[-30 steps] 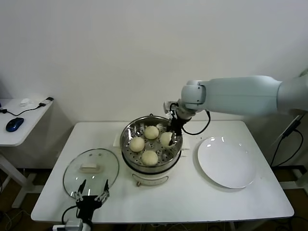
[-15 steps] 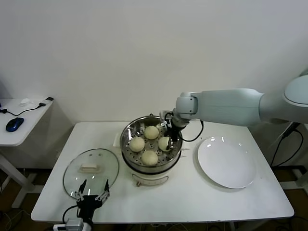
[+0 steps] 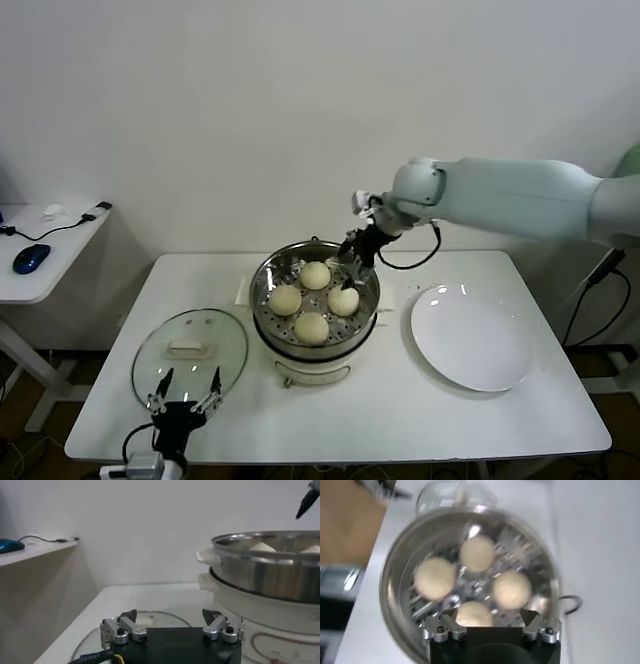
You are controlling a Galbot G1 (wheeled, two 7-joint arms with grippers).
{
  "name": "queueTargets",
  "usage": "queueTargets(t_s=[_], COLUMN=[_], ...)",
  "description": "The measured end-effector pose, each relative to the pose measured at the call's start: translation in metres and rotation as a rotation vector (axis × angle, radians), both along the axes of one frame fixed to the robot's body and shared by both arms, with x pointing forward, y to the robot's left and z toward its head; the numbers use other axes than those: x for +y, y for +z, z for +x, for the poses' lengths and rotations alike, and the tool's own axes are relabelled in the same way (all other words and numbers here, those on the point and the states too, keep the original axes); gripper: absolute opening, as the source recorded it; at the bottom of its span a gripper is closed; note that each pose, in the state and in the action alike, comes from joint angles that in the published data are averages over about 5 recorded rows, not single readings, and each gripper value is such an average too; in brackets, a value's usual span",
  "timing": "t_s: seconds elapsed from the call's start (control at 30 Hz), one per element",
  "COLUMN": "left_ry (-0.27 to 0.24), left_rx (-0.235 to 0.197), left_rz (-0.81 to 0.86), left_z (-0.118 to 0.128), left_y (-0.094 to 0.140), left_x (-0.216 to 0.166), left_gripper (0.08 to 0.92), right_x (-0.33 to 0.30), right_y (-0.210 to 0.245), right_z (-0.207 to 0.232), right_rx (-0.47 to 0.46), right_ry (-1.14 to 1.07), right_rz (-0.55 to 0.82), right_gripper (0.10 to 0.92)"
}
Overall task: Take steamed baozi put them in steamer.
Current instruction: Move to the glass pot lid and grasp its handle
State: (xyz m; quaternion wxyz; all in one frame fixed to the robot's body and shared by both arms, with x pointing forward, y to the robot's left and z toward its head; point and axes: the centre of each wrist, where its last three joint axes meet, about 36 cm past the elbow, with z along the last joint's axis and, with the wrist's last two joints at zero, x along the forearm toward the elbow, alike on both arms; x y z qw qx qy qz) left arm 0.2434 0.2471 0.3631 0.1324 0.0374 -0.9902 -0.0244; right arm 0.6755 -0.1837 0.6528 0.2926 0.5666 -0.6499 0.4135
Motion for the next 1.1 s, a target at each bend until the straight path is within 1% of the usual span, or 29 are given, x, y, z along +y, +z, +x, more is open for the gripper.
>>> queueTargets(t_s=[0.13,0.27,0.4,0.53,0.67,0.87,1.1], left_ry=[0.006,0.002,-0.012,-0.014,-0.018,-0.027,-0.033], left_rx=[-0.03,-0.068,-0.107,-0.138,-0.164,-0.198,-0.229], left_rz=[-0.004,-0.006,0.005,0.028,0.064,0.139,0.282], left_z=[0.003,0.007,0.011,0.016,0.02,0.026,0.028], left_y=[0.002,0.003,0.003,0.001,-0.003,-0.009,-0.019], left_x=[0.001,0.0,0.002,0.004,0.007,0.011,0.016], left_gripper=[0.823,0.823,0.823,0.823,0.823,0.823,0.823], right_x=[-0.04,-0.084,-0.133,-0.171,-0.19,-0.203,-0.22], right_y=[0.003,-0.013,-0.046,-0.093,-0.135,-0.201,-0.3], right_z=[0.0,-0.008,-0.025,-0.049,-0.075,-0.123,-0.207], right_rx=[-0.107,-0.242,-0.358,-0.437,-0.484,-0.516,-0.542], right_ry=[-0.112,-0.27,-0.432,-0.555,-0.637,-0.757,-0.943], right_rz=[0.181,0.35,0.468,0.541,0.618,0.771,0.893], right_gripper=[0.823,0.823,0.823,0.823,0.823,0.823,0.823])
